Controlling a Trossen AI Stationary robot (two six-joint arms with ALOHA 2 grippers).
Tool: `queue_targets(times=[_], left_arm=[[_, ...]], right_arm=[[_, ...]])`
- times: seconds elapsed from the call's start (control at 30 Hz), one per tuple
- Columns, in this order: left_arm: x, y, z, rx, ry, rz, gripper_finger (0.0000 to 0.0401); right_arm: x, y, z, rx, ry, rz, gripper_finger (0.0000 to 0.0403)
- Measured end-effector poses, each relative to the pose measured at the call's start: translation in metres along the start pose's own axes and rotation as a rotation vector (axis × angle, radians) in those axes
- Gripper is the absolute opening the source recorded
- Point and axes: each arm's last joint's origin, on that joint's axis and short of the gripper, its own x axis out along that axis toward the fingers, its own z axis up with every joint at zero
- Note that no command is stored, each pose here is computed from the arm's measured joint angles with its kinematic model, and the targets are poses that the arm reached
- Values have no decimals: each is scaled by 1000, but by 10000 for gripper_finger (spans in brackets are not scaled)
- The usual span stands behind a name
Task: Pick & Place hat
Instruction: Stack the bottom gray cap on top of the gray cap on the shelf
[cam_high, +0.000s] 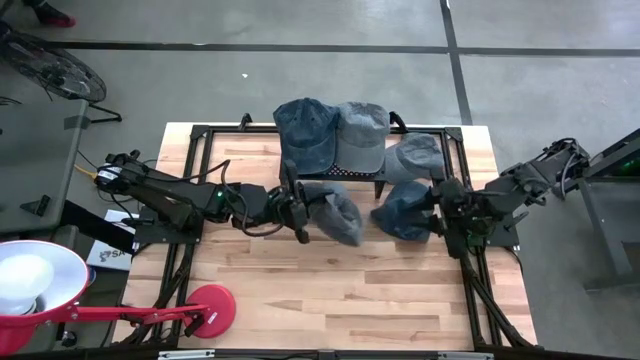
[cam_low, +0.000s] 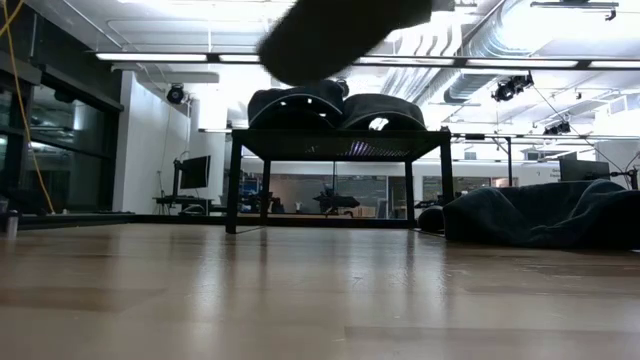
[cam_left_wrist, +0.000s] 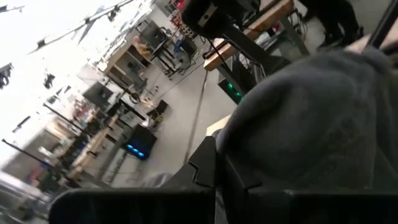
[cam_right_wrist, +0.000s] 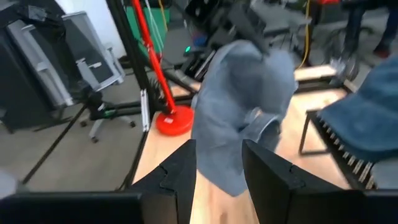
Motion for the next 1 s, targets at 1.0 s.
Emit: queue_targets(times=[1.0], left_arm=[[12,26,-5,-385,-46,142,0]], right_arm=[[58,6,13,-71,-182,-213,256]])
